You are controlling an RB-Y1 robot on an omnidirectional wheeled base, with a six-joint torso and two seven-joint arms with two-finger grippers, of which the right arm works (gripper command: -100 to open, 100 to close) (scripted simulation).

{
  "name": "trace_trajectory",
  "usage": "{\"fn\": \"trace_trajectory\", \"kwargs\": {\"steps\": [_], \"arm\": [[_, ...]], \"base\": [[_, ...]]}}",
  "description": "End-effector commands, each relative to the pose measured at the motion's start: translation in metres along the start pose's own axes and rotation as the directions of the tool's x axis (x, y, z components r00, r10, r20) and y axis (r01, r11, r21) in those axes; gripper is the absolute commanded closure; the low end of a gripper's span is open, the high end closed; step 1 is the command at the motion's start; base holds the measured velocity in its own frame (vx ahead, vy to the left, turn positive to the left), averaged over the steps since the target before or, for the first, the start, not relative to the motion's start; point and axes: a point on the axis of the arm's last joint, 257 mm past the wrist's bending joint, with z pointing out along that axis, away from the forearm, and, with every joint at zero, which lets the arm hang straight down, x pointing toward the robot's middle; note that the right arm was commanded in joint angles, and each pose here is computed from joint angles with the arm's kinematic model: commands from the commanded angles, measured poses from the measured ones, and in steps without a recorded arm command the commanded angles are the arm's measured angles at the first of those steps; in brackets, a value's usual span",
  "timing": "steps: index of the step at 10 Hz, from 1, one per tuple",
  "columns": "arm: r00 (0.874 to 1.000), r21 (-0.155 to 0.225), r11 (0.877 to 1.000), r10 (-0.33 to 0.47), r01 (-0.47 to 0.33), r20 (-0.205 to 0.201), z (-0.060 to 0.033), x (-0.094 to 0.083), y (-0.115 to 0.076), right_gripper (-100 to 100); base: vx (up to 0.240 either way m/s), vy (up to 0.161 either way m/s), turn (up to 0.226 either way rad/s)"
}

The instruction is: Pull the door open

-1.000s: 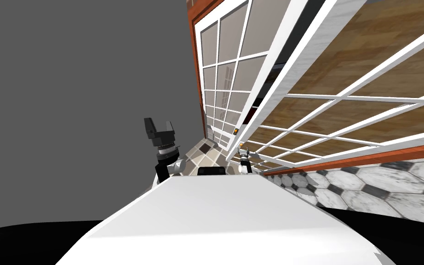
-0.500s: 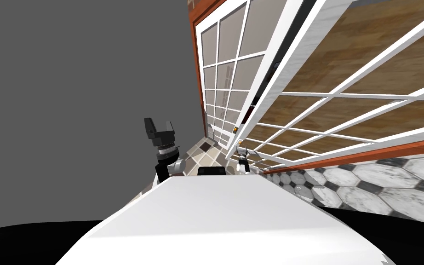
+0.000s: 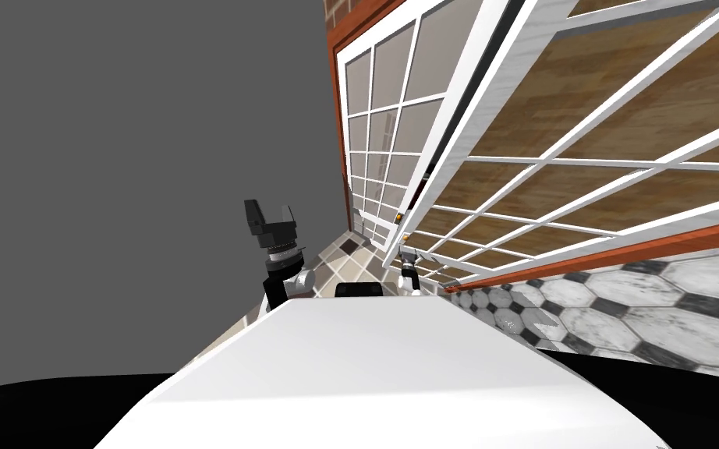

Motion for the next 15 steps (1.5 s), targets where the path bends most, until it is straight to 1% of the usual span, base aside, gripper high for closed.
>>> {"fn": "trace_trajectory", "kwargs": {"steps": [1,4,5,6,7,8,9,11,12,13,14,15], "arm": [[0.998,-0.003,0.998,0.062,-0.062,0.000,-0.0004,0.002,-0.004,-100],[0.989,-0.008,0.989,0.150,-0.150,0.001,-0.0001,0.004,-0.011,-100],[0.992,-0.007,0.992,0.128,-0.128,0.000,-0.0001,0.003,-0.010,-100],[0.991,-0.020,0.991,0.134,-0.134,0.001,-0.0014,0.000,0.005,-100],[0.991,-0.020,0.991,0.134,-0.134,0.001,-0.0014,0.000,0.005,-100],[0.991,-0.034,0.990,0.134,-0.134,0.002,-0.0031,-0.003,0.023,-100],[0.991,-0.045,0.990,0.135,-0.134,0.001,-0.0044,-0.006,0.036,-100],[0.991,-0.045,0.990,0.135,-0.134,0.001,-0.0044,-0.006,0.036,-100],[0.991,-0.065,0.989,0.135,-0.135,0.000,-0.0072,-0.009,0.061,-100],[0.991,-0.073,0.988,0.135,-0.135,-0.001,-0.0084,-0.010,0.071,-100],[0.991,-0.078,0.988,0.135,-0.135,-0.001,-0.0092,-0.011,0.078,-100],[0.991,-0.074,0.988,0.134,-0.134,-0.001,-0.0080,-0.010,0.075,-100]], "base": [[-0.079,-0.006,0.027],[-0.083,-0.012,0.020],[-0.028,-0.004,0.003],[0.139,0.002,0.086],[0.161,-0.003,0.044],[0.189,-0.006,0.085],[0.212,-0.032,0.136],[0.095,-0.017,0.013],[0.132,-0.001,0.107],[0.208,-0.004,0.145],[0.221,0.001,0.078],[0.094,0.000,0.011]]}}
